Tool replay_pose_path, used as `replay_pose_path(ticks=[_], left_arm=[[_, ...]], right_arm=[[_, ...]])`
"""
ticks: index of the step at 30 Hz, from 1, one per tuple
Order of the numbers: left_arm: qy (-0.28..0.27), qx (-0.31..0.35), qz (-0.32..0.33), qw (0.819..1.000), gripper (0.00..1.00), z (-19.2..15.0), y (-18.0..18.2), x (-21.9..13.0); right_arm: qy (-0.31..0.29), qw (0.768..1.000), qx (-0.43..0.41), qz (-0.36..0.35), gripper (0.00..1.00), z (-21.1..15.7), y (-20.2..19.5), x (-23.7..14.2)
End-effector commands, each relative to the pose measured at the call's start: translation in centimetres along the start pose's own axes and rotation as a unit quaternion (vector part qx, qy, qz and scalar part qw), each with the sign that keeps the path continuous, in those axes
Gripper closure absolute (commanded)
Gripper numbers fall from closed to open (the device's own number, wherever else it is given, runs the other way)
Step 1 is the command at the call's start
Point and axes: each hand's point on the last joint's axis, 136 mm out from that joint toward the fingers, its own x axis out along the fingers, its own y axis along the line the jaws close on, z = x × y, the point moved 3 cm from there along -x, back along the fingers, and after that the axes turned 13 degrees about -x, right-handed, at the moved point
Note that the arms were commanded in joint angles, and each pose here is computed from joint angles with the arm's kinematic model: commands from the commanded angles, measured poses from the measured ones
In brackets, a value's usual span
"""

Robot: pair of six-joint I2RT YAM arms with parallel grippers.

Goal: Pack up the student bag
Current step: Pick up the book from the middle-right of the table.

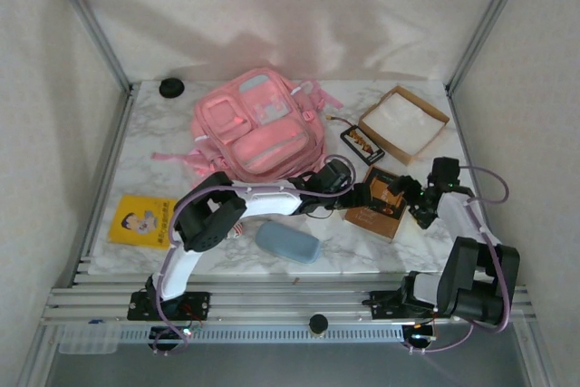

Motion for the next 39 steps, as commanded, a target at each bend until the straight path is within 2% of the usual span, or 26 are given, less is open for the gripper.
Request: replay_pose_path(ticks=[1,5,10,14,21,24,28,32,35,39], left_arm=[[0.013,0.001,-0.016,1.000,0.27,0.0,-0.6,0.9],[0.007,-0.006,-0.003,1.000,0.28,0.0,0.4,1.4],[0.017,-0.015,-0.009,1.000,0.30,-0.7,0.8,1.8],[0.040,-0.017,-0.015,0.999,0.31,-1.4,1.0,2.3],[0.037,-0.009,-0.002,0.999,0.33,-1.5,1.5,1.9],[0.036,-0.010,-0.005,0.999,0.37,-1.5,1.7,1.9],[0.035,-0.004,0.002,0.999,0.36,-1.6,1.8,1.9],[0.031,0.001,0.008,0.999,0.34,-1.4,1.9,1.8],[0.033,0.002,0.010,0.999,0.34,-1.5,1.9,1.9],[0.032,0.002,0.009,0.999,0.34,-1.4,1.8,1.9]], right_arm=[[0.038,0.999,-0.012,0.011,0.04,-2.2,0.4,0.7],[0.024,0.999,-0.017,0.020,0.06,-2.3,0.5,1.0],[0.037,0.997,-0.036,0.061,0.09,-2.8,2.0,1.7],[0.030,0.995,-0.049,0.082,0.12,-2.7,2.8,1.1],[0.023,0.994,-0.074,0.081,0.19,-2.0,3.6,-0.6],[0.021,0.993,-0.082,0.085,0.22,-1.8,4.0,-1.3],[0.013,0.993,-0.095,0.072,0.28,-1.4,4.0,-2.2],[0.004,0.993,-0.097,0.068,0.43,-1.1,4.2,-2.9],[-0.010,0.992,-0.103,0.067,0.47,-0.5,4.5,-3.8],[-0.002,0.992,-0.105,0.071,0.58,-0.5,4.7,-3.7]])
